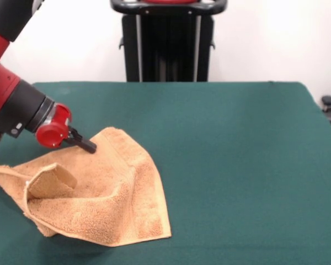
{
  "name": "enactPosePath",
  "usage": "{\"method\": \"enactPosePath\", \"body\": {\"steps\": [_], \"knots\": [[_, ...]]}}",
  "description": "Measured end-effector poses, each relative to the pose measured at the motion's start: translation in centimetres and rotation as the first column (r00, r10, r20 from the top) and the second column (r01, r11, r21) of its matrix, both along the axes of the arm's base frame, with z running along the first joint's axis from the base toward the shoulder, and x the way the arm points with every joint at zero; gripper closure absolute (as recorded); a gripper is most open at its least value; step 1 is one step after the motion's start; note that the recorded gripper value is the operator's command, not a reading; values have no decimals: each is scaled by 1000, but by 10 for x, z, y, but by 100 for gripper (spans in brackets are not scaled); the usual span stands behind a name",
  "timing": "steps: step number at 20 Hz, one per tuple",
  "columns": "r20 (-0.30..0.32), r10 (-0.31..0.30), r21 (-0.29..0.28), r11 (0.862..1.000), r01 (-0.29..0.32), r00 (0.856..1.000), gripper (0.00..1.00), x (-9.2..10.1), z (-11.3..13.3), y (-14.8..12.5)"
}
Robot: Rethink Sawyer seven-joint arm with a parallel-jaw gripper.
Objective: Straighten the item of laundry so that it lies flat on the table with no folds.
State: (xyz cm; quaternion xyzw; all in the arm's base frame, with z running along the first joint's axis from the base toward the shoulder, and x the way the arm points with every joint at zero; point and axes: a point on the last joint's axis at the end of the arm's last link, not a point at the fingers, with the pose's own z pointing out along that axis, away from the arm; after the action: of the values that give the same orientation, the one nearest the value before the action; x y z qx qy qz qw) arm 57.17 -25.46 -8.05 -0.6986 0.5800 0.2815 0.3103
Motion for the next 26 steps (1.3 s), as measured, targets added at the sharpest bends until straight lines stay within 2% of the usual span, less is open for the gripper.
{"method": "enactPosePath", "body": {"steps": [1,8,9,12,14,15,16,18,19,21,26], "knots": [[-5,28,1,1000,-28,1000,100,3,0,0],[-25,110,-17,994,-111,994,100,12,1,4],[-35,137,-33,990,-138,990,100,15,2,6],[-48,168,-53,984,-171,985,100,19,4,9],[-74,217,-93,970,-223,973,100,24,7,16],[-75,220,-97,969,-227,973,100,25,8,16],[-90,244,-125,959,-253,966,100,28,10,20],[-101,260,-145,951,-273,960,100,30,11,23],[-119,285,-173,937,-303,951,100,33,13,28],[-127,296,-186,930,-316,947,100,34,14,30],[-162,339,-239,898,-370,927,100,39,18,39]]}}
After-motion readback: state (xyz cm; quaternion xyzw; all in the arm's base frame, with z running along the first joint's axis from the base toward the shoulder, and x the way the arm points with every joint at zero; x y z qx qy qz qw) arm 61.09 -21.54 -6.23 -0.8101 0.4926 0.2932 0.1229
